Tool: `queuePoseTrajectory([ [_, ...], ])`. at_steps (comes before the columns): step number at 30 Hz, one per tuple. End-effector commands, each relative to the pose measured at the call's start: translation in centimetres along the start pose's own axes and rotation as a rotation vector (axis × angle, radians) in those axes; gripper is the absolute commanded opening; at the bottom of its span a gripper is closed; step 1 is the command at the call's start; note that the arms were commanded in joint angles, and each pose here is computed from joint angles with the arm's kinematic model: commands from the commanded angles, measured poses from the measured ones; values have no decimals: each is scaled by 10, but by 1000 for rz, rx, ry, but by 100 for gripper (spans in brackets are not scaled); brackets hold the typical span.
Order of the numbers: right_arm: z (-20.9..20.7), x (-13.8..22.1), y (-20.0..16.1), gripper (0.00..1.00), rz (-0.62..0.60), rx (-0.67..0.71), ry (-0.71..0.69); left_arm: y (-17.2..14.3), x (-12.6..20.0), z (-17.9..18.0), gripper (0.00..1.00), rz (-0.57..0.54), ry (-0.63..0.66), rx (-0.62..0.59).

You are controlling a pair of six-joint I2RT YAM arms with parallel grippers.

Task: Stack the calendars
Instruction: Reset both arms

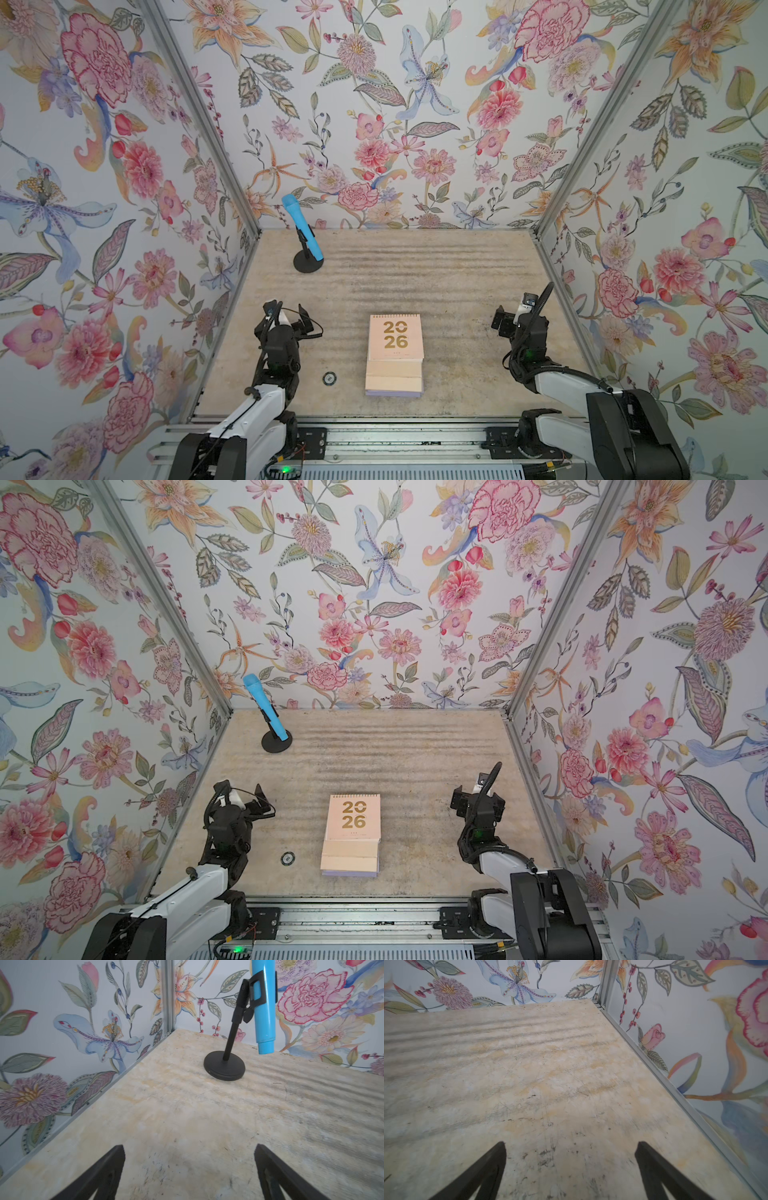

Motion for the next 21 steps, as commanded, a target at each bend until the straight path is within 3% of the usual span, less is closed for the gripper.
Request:
queuePoseTrajectory([
  [1,5,-2,41,99,-212,-39,98,46,4,18,100,-214,126,-28],
  [7,-1,-9,33,99,-221,-105,170,43,-6,8,100,-231,119,-188],
  [11,5,-8,28,99,-219,-77,202,39,-7,8,100,-279,138,-191],
  [16,9,-14,20,99,-222,-55,215,28,-16,-14,100,-305,19,-270],
  [19,13,-21,21,99,-192,-36,194,17,-22,-21,100,-302,18,-300],
  [21,16,-26,21,99,-179,-14,148,11,-31,-22,100,-222,16,-299],
])
Point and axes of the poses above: each gripper's point midway between its finger pads, its own x axis back along the fingers, its own z axis along the line the jaws close on, y = z × x, the point moved 5 cm from there along x, back along the fingers, and after that the axes turned 15 degrees about -x, right-handed, at the moved point
